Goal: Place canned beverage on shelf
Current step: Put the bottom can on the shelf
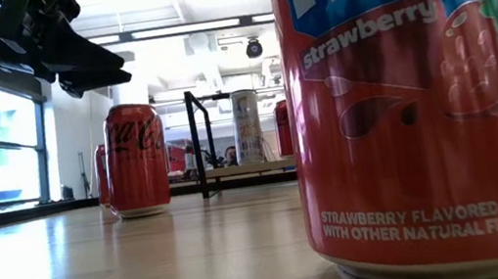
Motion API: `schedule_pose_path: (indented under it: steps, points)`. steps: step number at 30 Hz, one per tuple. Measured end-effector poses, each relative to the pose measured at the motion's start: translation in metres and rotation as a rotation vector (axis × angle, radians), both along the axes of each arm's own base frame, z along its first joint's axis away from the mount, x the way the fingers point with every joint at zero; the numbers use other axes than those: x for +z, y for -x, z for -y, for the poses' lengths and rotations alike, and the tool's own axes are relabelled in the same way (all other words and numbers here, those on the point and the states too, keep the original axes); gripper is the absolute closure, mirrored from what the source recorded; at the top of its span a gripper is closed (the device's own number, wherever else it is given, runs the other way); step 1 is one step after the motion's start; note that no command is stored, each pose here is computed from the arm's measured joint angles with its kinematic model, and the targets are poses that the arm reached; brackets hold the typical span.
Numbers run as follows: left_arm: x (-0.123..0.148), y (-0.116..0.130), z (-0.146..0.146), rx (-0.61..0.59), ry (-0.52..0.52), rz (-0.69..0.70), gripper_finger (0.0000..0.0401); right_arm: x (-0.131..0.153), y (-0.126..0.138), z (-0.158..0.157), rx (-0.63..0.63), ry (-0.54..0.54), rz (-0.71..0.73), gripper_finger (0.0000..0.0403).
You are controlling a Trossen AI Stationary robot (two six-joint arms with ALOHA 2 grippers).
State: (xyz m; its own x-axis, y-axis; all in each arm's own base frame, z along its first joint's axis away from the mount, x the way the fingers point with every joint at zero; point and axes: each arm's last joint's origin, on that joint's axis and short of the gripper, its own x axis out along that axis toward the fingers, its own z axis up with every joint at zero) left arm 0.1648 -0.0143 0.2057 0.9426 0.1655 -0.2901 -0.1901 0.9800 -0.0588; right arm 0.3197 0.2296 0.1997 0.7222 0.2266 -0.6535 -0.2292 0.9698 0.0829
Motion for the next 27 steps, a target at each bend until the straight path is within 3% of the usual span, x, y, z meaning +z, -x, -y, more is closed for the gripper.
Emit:
schedule_pose_path:
  steps: [4, 10, 13, 16, 20, 27]
  points:
    - [0.000, 0.000, 0.000, 0.000, 0.000, 0.000, 0.0197, 0.000, -0.005, 0.008, 0.020, 0.006, -0.008, 0.0129]
    - [0.000, 0.000, 0.000, -0.004, 0.011, 0.000, 0.0197, 0.008, -0.008, 0.022, 0.093, 0.054, -0.020, 0.0131]
    - [0.000, 0.000, 0.001, -0.014, 0.006, -0.002, 0.0197, 0.031, -0.001, 0.033, 0.119, 0.103, -0.051, 0.0131]
    - [0.000, 0.000, 0.001, -0.018, -0.007, -0.004, 0.0197, 0.069, 0.011, 0.050, 0.065, 0.180, -0.029, 0.0131]
    - [-0.001, 0.000, 0.001, -0.021, -0.015, -0.013, 0.0197, 0.099, 0.038, 0.096, -0.035, 0.363, -0.097, 0.0131]
    - [-0.001, 0.000, 0.001, -0.026, -0.028, -0.012, 0.0197, 0.146, 0.088, 0.218, -0.232, 0.443, -0.143, 0.0131]
